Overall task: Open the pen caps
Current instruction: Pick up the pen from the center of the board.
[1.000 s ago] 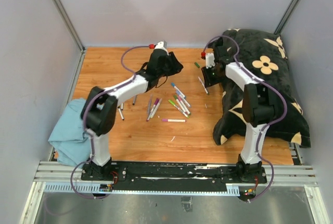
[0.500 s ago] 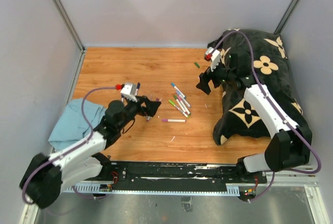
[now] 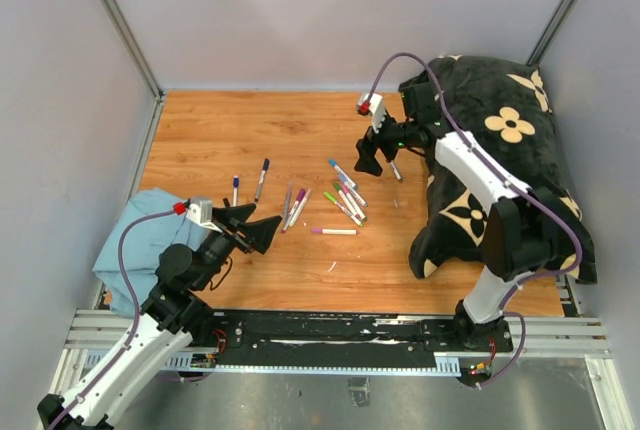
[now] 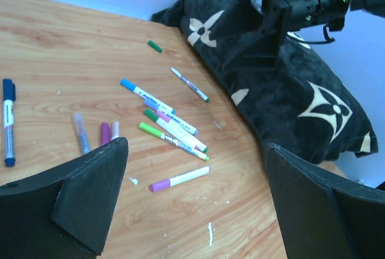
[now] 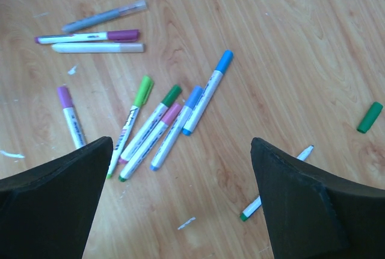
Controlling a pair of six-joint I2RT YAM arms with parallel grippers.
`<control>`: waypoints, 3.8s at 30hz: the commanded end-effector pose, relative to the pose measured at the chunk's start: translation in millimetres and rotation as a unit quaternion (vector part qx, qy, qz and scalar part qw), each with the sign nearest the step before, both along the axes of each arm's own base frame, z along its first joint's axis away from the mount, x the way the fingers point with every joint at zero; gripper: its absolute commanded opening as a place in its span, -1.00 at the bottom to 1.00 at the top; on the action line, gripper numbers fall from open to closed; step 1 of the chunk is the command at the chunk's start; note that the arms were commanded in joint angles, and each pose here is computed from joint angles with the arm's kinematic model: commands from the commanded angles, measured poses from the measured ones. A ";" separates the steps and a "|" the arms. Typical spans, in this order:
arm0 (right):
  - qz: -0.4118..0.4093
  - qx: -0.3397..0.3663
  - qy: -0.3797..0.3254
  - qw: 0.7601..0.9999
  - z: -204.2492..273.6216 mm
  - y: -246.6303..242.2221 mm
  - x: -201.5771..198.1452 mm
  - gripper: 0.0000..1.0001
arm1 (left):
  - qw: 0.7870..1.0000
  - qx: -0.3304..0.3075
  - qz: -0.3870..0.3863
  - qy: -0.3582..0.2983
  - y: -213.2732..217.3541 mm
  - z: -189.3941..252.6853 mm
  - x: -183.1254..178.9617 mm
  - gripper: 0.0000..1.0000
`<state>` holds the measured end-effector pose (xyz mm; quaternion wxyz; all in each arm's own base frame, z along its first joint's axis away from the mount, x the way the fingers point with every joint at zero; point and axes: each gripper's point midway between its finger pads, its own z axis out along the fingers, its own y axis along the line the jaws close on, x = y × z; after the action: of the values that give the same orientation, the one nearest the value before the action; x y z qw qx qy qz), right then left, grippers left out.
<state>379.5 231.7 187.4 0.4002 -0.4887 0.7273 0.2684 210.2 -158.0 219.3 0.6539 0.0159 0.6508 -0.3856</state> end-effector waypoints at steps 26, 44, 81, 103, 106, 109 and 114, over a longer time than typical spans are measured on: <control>-0.082 -0.155 0.116 0.978 -123.0 23.3 58.5 0.34 | 0.976 0.203 0.027 0.079 21.9 19.9 9.5 0.99; -0.081 -0.133 0.182 0.971 -146.9 35.5 47.1 -0.24 | 0.976 0.202 0.030 0.078 23.7 20.7 9.5 0.99; -0.066 -0.307 0.114 0.942 -179.6 -0.9 50.2 -0.64 | 0.977 0.199 0.017 0.076 19.4 21.1 7.7 0.99; -0.027 -0.048 0.142 0.988 -57.4 21.4 11.1 -0.99 | 0.983 -0.132 -0.122 0.027 -78.3 49.3 20.0 0.99; 0.002 0.016 0.168 0.986 -28.8 30.9 -6.5 -0.99 | 0.983 -0.145 -0.109 0.016 -82.2 49.8 33.5 0.99; 0.036 0.076 0.188 0.979 3.0 41.6 -27.3 -0.99 | 0.981 -0.169 -0.091 0.005 -81.0 61.1 46.0 0.98; 0.089 0.165 0.210 0.960 49.7 53.7 -62.6 -0.99 | 0.975 -0.209 -0.075 0.001 -79.5 83.9 63.2 0.94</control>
<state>353.2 270.7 186.7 0.2914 -0.4246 0.7545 0.4068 261.4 -245.9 240.9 0.5666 -0.0388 0.6336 -0.5254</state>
